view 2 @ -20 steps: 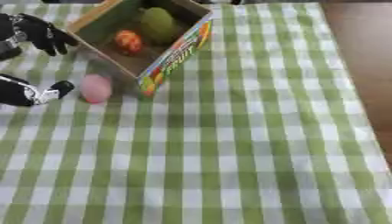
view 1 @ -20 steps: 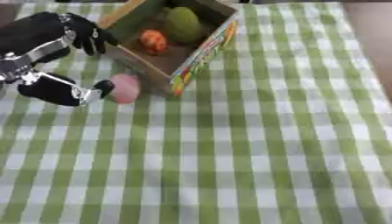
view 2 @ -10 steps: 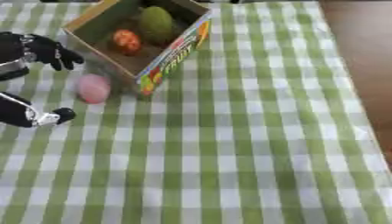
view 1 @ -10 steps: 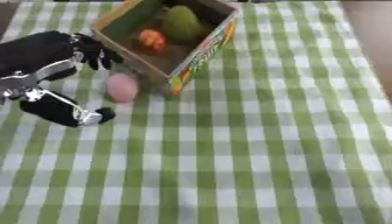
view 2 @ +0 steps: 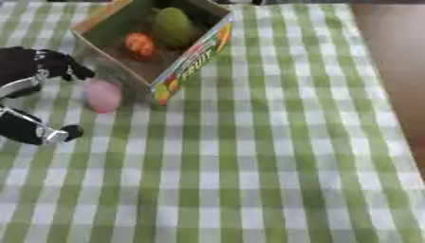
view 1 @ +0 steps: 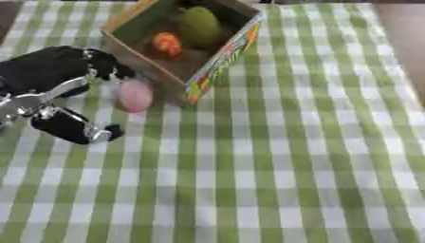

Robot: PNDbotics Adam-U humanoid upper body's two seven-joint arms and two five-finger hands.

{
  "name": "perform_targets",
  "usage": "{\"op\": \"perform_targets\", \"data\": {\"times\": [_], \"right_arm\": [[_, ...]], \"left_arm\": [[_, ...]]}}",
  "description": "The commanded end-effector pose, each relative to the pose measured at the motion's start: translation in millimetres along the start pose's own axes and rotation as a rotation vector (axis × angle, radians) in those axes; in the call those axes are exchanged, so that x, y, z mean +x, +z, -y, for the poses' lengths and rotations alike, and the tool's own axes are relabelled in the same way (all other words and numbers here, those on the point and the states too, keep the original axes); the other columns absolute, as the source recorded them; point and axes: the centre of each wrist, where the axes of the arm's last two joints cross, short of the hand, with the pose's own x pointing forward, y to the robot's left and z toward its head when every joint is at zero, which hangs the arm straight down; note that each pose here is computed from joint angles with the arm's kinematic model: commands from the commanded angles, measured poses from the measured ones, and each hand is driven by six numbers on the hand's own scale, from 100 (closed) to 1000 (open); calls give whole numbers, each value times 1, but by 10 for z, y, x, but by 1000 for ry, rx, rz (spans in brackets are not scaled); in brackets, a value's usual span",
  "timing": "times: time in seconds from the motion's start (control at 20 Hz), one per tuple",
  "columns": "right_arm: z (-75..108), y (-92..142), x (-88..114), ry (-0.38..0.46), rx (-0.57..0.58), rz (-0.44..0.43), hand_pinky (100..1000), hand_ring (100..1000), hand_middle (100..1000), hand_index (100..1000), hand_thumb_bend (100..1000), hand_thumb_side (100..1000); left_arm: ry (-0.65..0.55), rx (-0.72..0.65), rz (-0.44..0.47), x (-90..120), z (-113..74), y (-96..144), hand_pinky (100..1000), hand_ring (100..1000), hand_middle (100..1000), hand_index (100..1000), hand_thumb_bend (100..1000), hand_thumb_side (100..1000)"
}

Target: Pick up objects on the table and place them in the box.

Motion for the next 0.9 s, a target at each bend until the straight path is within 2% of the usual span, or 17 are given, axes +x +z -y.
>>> {"op": "perform_targets", "data": {"times": [0.05, 0.3, 0.5, 0.7, 0.9], "right_arm": [[51, -88, 52, 18, 3, 40, 766, 820, 543, 847, 100, 523], [47, -86, 52, 17, 3, 38, 767, 825, 541, 848, 100, 523], [51, -79, 50, 19, 3, 35, 767, 826, 541, 848, 100, 523], [56, -77, 50, 21, 4, 34, 767, 825, 542, 848, 100, 523], [56, -75, 49, 22, 4, 32, 767, 826, 542, 849, 100, 523]], "left_arm": [[-20, 32, -22, -40, -10, 10, 715, 731, 754, 895, 469, 307], [-3, 89, -49, -53, 41, -3, 696, 718, 745, 892, 408, 317], [69, 212, -65, -36, -85, 12, 666, 688, 719, 882, 338, 348], [132, 245, -85, -41, -177, 41, 661, 678, 707, 881, 355, 430], [179, 189, -112, -70, -163, 43, 663, 677, 702, 873, 386, 472]]}}
